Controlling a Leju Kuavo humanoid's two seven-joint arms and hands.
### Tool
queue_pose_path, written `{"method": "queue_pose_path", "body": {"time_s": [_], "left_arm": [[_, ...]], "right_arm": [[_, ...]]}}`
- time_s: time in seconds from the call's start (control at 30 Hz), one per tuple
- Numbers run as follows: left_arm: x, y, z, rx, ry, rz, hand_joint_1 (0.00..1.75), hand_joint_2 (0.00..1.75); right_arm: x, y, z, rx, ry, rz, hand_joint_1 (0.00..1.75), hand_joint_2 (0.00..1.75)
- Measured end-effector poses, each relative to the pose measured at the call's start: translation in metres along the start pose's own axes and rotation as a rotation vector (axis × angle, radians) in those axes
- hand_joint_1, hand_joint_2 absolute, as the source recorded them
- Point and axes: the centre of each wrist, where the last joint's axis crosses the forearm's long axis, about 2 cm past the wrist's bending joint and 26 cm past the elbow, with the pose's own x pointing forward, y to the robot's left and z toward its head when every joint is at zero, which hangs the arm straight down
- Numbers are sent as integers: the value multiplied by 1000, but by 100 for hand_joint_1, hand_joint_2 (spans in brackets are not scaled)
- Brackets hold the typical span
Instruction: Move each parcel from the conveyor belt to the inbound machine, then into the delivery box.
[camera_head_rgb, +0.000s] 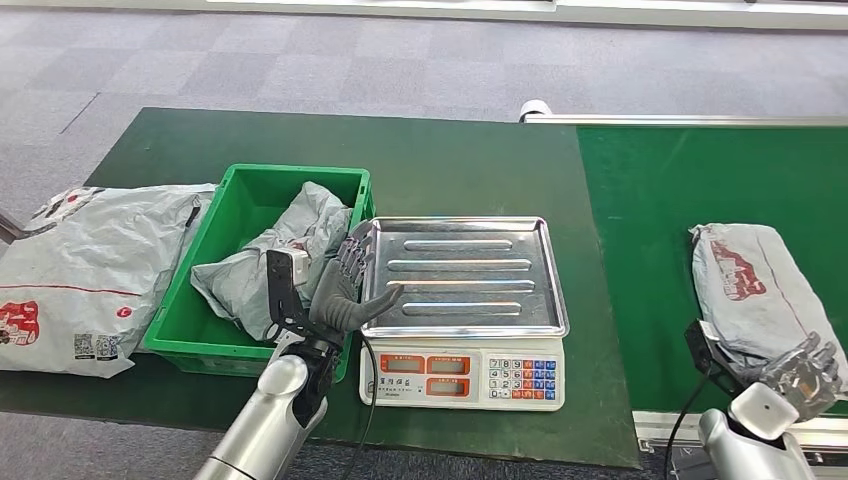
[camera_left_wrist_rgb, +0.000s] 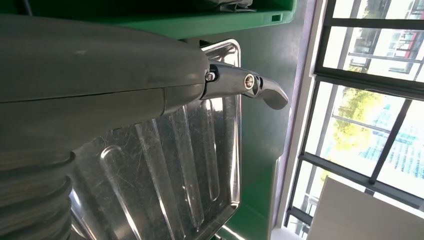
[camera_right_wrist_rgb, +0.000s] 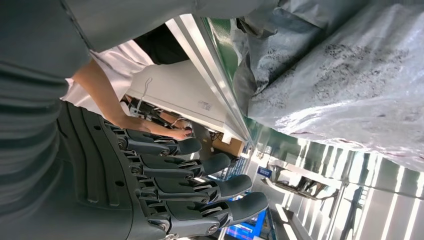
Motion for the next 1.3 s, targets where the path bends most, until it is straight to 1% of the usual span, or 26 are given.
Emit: {"method": "queue_pose_path", "body": {"time_s": [0.33,0.47,0.8,1.3], "left_arm": [[0,0,0,-4,-1,3,0,175],[0,0,0,-8,-1,6,0,175],[0,0,-1,-8,0,10,0,175],[0,-1,-1,-15,2,12,0,175]], "right_arm": [[-4,3,0,43,-2,-13,0,175],[-4,1,-2,75,-46,-43,0,175],[1,-5,-6,115,-63,-120,0,175],[-4,0,-6,154,-41,-143,0,175]]}}
